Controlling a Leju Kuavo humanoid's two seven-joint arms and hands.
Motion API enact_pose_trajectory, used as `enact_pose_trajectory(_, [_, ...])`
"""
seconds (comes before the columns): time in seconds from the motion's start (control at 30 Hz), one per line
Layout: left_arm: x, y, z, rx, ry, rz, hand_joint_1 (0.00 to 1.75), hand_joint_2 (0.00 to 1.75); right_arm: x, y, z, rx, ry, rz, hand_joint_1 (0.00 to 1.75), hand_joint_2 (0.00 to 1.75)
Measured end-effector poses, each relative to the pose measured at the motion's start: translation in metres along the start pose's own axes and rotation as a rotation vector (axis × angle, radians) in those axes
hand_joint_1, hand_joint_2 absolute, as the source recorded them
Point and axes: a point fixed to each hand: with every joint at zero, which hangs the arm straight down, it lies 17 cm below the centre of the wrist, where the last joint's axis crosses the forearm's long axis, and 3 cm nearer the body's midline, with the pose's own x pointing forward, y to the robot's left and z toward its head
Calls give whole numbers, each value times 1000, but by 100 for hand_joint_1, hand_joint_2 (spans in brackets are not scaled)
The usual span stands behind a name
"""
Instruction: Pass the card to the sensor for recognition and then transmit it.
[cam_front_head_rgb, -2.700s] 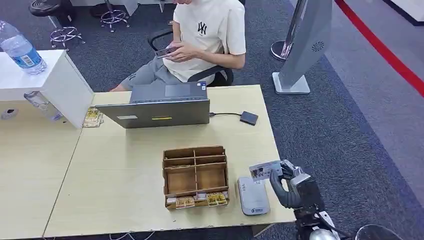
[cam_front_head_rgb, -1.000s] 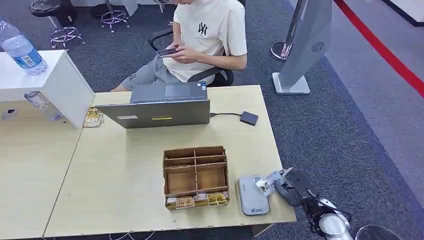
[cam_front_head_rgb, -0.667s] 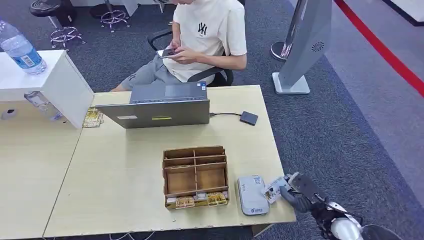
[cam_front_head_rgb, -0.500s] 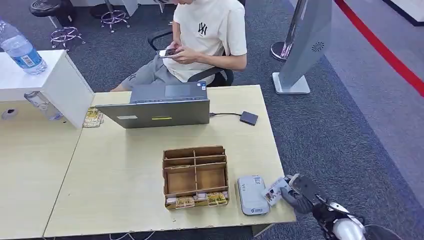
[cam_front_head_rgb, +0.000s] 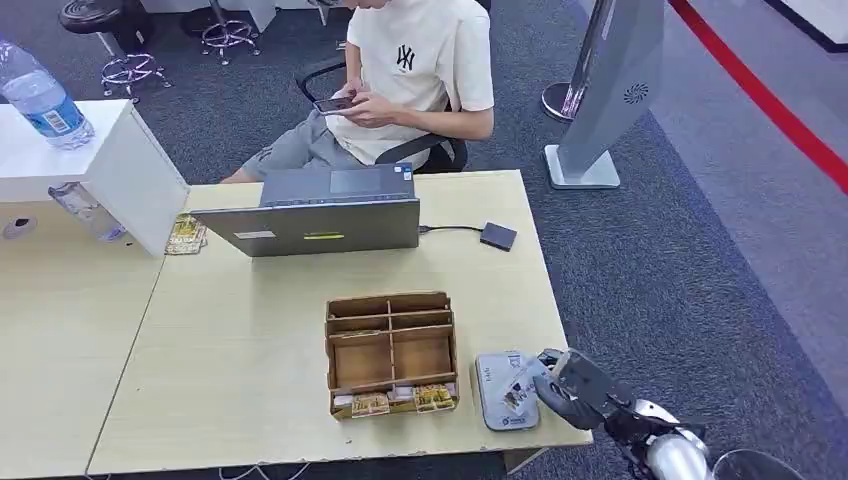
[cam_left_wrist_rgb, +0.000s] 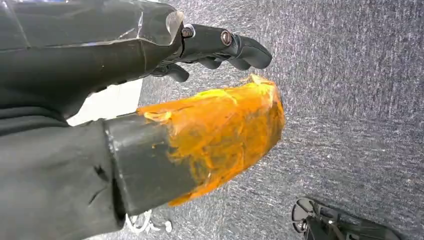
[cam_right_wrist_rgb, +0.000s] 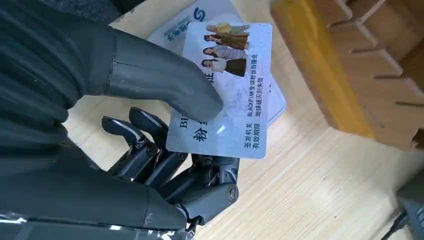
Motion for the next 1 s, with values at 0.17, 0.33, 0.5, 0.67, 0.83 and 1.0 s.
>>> enact_pose_trajectory(0.17, [0, -1, 0, -4, -1, -3, 0, 0, 7, 13, -4, 9, -11, 130, 175, 175])
enact_pose_trajectory(0.33, [0, -3, 1, -7, -1, -5, 0, 0, 9, 15, -13, -25, -12, 304, 175, 175])
enact_pose_trajectory(0.5, [-1, -3, 1, -8, 5, -6, 0, 0, 9, 17, -19, -45, -18, 424, 175, 175])
enact_pose_trajectory(0.67, [-1, -3, 1, -8, 6, -9, 0, 0, 8, 16, -22, -52, -15, 452, 175, 175])
enact_pose_trajectory(0.83, [-1, -3, 1, -8, 4, -13, 0, 0, 5, 11, -27, -56, -7, 467, 175, 175])
enact_pose_trajectory(1.0, [-1, -3, 1, -8, 3, -18, 0, 0, 0, 8, -29, -58, 3, 503, 175, 175])
